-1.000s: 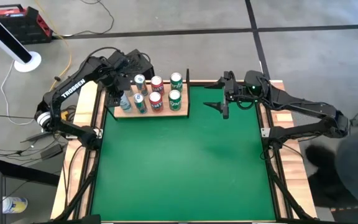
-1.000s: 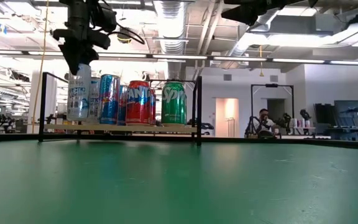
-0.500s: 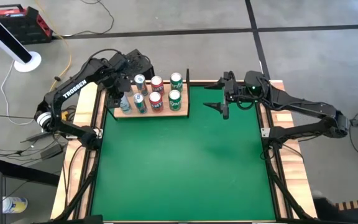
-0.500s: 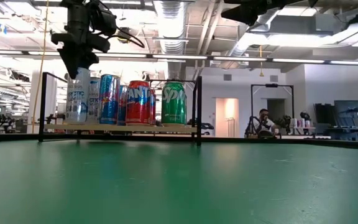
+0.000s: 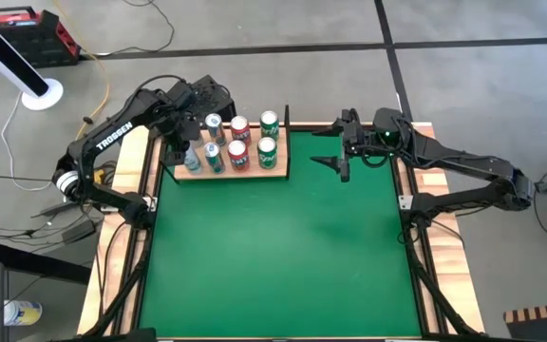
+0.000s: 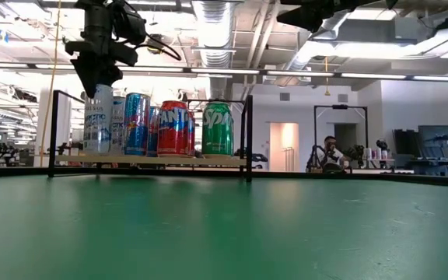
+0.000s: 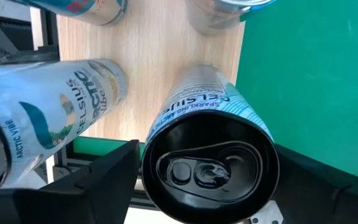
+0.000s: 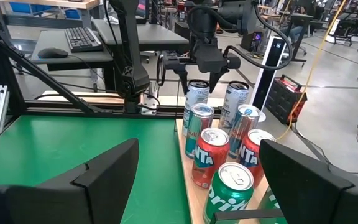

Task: Place canned beverage on shelf
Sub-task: Put the white-blue soda can aligned with the other white-blue soda can on the shelf

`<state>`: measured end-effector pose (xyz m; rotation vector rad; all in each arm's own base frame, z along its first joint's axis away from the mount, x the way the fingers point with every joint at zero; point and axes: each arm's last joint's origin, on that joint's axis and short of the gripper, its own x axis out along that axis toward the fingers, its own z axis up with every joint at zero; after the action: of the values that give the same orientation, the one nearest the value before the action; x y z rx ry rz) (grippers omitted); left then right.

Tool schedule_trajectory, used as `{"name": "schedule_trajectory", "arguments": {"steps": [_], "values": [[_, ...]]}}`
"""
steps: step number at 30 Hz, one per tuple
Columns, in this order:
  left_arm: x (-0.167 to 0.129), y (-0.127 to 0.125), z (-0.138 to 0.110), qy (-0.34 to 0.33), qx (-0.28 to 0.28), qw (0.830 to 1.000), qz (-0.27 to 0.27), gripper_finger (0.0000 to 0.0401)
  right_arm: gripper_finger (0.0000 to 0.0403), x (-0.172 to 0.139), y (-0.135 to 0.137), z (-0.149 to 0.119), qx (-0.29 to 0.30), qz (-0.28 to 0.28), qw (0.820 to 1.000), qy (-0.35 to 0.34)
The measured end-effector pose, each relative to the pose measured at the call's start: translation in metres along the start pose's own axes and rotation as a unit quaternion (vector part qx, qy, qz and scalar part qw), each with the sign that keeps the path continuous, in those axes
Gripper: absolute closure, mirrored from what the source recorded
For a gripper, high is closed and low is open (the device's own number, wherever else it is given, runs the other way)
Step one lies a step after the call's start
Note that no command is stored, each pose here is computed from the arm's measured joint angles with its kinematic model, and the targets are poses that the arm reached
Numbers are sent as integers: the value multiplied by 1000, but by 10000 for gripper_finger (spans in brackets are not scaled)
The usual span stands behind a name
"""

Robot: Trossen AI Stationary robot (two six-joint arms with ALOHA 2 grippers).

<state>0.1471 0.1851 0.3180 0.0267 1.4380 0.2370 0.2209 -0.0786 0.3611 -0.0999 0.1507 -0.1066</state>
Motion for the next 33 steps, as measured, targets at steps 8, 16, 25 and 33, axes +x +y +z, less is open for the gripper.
{"name": "schedule_trajectory", "arguments": {"steps": [8, 16, 25, 33], "values": [[0, 1, -1, 15, 0, 1000, 16, 87, 46, 0, 0, 0, -2, 0, 1000, 0], [0, 0, 0, 15, 4, 1000, 16, 86, 46, 0, 0, 0, -6, 0, 1000, 0], [-16, -3, 6, 20, 4, 999, 38, 85, 46, 0, 0, 0, -6, 0, 1000, -1], [-37, -5, 9, 8, 1, 998, 55, 85, 46, 0, 0, 0, -6, 0, 1000, -1]]}}
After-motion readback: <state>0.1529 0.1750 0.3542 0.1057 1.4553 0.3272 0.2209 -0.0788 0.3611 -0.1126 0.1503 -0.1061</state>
